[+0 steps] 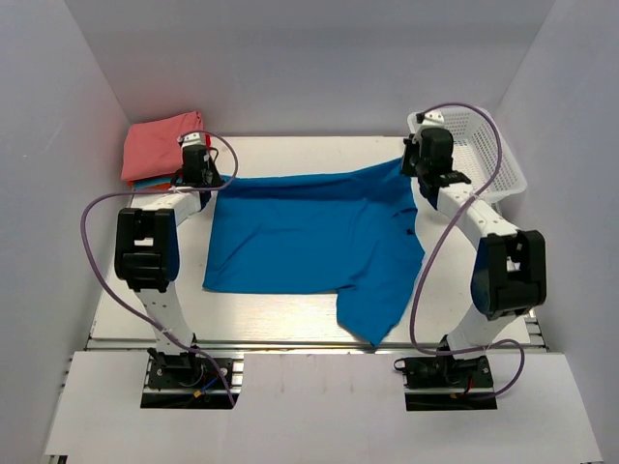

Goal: Fold and stack the t-shirts
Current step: Fold the flattened tshirt in 1/3 of the way

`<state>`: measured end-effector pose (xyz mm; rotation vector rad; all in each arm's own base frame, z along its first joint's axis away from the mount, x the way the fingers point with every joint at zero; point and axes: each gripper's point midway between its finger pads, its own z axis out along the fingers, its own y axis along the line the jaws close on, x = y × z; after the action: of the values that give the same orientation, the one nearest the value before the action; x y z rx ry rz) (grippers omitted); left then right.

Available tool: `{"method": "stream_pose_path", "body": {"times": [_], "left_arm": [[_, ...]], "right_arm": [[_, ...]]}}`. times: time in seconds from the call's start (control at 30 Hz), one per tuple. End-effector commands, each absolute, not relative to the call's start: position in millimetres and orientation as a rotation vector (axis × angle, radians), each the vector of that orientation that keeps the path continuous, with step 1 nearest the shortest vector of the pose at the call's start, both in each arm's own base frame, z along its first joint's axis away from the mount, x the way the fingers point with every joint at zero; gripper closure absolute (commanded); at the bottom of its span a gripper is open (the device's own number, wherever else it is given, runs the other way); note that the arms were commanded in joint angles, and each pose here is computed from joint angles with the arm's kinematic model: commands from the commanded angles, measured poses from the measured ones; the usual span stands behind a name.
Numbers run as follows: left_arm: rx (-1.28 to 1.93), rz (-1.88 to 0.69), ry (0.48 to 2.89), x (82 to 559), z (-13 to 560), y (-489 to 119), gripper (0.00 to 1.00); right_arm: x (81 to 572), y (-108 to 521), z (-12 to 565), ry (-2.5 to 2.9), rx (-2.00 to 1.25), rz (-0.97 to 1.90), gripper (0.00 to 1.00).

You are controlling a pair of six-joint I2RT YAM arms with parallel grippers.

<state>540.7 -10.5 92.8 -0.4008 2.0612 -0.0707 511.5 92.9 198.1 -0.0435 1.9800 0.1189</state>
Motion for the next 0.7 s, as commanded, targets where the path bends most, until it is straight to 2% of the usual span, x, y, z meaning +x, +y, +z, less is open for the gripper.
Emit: {"method": "stream_pose_path", "body": {"times": [0.0, 0.27, 0.67], "left_arm": [[-0.415, -0.086, 2.004, 531.8, 124.1, -10.1, 1.0], [-0.425, -0.065, 2.037, 501.9, 121.1, -6.6, 1.0], [-0.432, -0.077, 2.109, 458.5, 104.0, -8.9, 1.0]], "right_arm": [[490.0, 100.8, 199.3, 1.981, 0.083, 0.241, 1.0], [434.6, 99.3, 172.6, 2.01, 0.18, 0.33, 1.0], [383.5, 92.9, 149.8, 2.08, 0.362, 0.401, 1.0]]}}
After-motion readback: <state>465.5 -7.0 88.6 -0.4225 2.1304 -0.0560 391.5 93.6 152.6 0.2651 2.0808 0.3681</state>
